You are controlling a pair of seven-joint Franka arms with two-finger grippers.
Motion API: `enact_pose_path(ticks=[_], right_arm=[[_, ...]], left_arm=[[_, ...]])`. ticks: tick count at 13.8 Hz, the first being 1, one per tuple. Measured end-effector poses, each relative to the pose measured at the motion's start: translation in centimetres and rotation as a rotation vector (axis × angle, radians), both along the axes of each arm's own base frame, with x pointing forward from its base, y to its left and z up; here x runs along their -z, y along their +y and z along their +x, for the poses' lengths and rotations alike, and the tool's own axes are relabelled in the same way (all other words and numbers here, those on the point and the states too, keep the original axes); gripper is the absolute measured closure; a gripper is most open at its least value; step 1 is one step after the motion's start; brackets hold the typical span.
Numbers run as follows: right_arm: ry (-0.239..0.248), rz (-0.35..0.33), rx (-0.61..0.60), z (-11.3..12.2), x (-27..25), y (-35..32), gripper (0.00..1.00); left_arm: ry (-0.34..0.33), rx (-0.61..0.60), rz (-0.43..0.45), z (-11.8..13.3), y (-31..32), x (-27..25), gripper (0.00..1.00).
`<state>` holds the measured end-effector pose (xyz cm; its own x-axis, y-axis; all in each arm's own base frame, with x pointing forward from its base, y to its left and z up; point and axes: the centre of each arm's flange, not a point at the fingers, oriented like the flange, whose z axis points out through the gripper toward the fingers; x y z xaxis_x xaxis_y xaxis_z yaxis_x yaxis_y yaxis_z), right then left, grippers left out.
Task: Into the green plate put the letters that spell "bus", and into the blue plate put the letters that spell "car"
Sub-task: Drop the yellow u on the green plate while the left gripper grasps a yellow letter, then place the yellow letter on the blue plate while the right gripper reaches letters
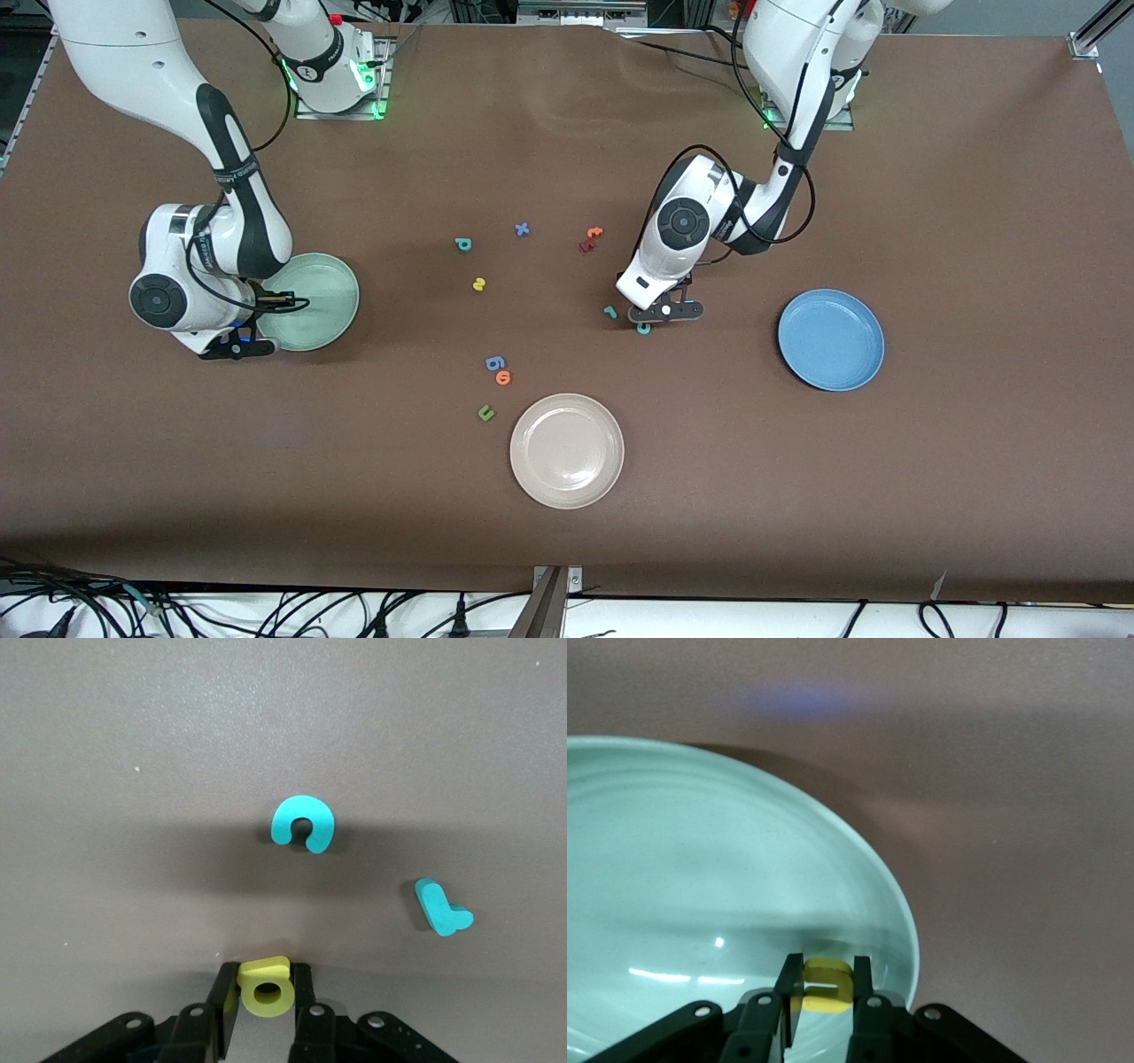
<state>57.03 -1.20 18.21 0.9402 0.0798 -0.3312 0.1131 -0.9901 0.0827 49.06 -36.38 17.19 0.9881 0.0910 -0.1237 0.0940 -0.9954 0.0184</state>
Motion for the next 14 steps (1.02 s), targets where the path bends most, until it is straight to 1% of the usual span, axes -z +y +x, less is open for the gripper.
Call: enact_pose_path(ticks=[3,4,5,7,8,9,12,13,14], right_arm=[[0.000,0.000,-0.001,0.0,0.0,0.0,0.73],[-0.001,0.001,0.000,0.0,0.0,0.0,0.73],[-0.003,0.003,0.002,0.0,-0.1,0.1,0.74],[-0.009,0.009,0.003,0.2,-0.7,0.3,0.59],[-0.011,0.014,0.000,0.3,-1.2,0.6,0.50],[-0.011,0.020,-0.002,0.4,-2.0,1.2,0.38],[-0.013,0.042,0.015,0.7,-4.9,3.3,0.08],[-0.017,0.058,0.041,0.7,-5.7,4.4,0.01],[-0.023,0.072,0.072,0.7,-6.5,5.9,0.01]], left_arm=[[0.003,0.000,0.001,0.0,0.0,0.0,0.70],[0.018,-0.001,0.011,0.1,0.2,-0.1,0.70],[0.047,-0.004,0.028,0.4,0.4,-0.4,0.70],[0.108,0.012,0.084,2.2,1.3,-2.3,0.70],[0.130,0.029,0.109,3.4,2.0,-3.7,0.70],[0.145,0.044,0.120,4.6,2.9,-4.8,0.70],[0.180,0.078,0.098,7.8,8.3,-6.0,0.70],[0.189,0.095,0.084,8.9,10.8,-6.2,0.70],[0.192,0.107,0.067,10.0,13.6,-6.5,0.70]])
